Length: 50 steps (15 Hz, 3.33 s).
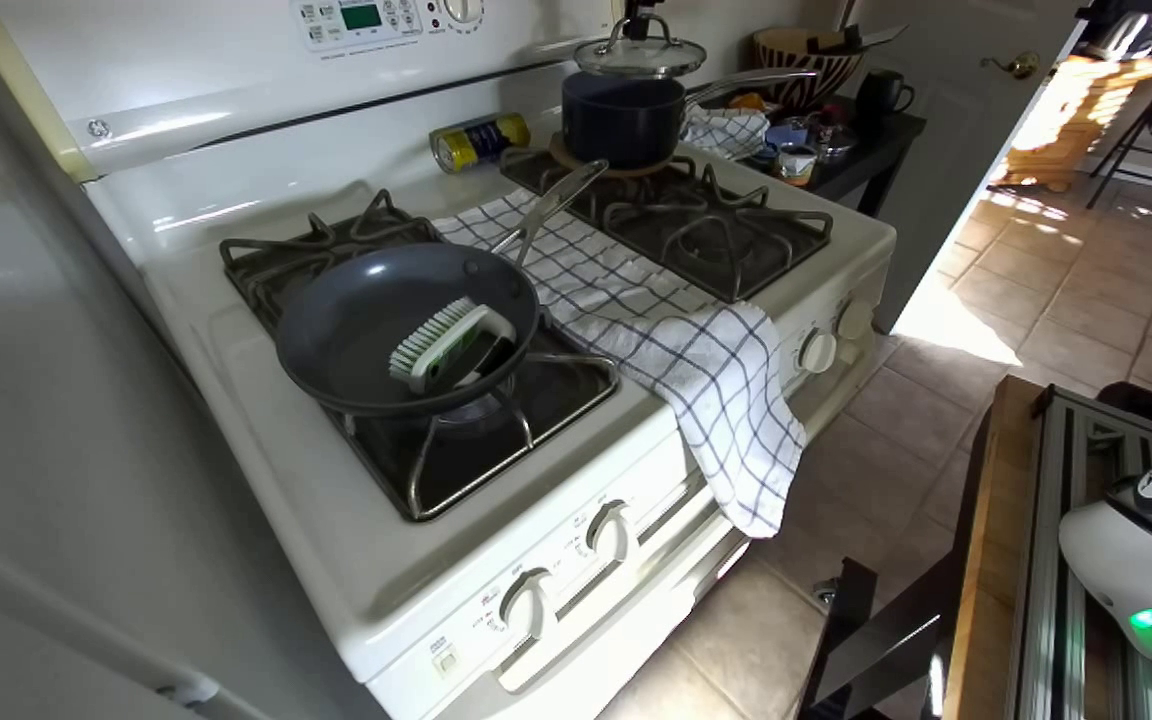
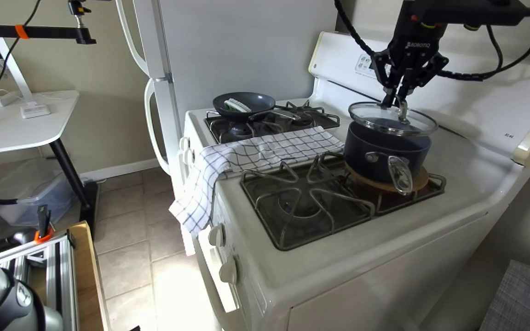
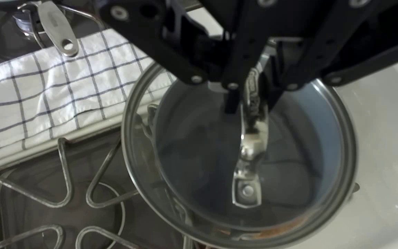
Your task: Put the glass lid on the pot.
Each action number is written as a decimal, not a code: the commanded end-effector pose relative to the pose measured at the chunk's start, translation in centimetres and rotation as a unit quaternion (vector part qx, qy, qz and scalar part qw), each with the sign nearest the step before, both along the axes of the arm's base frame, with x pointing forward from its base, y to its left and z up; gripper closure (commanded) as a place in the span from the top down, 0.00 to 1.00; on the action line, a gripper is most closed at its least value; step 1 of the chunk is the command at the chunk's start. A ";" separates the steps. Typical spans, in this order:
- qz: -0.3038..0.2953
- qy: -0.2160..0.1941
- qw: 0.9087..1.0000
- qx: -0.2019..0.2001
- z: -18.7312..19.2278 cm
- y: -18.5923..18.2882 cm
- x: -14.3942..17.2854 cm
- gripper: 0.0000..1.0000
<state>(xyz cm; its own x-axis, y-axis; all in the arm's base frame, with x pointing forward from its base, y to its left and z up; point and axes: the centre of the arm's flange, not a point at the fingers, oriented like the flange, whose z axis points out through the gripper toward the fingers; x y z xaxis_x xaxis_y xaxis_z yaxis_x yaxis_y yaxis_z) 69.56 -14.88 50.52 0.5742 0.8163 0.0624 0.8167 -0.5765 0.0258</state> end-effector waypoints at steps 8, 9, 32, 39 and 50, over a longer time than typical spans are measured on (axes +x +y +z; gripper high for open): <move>-0.043 -0.008 0.999 -0.015 -0.3 1.3 3.3 0.05; -0.046 -0.008 0.999 -0.015 -0.4 1.4 3.2 0.05; -0.078 0.012 0.996 -0.029 -3.4 1.4 1.9 0.05; -0.082 0.020 0.996 -0.039 -3.3 0.7 0.8 0.05; -0.071 0.021 0.996 -0.049 -3.7 2.0 1.0 0.05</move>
<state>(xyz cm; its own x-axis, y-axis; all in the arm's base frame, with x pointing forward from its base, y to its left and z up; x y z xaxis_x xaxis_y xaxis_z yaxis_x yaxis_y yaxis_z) 71.75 -13.45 47.31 0.6794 0.7331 -0.0300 0.7337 -0.6783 0.0408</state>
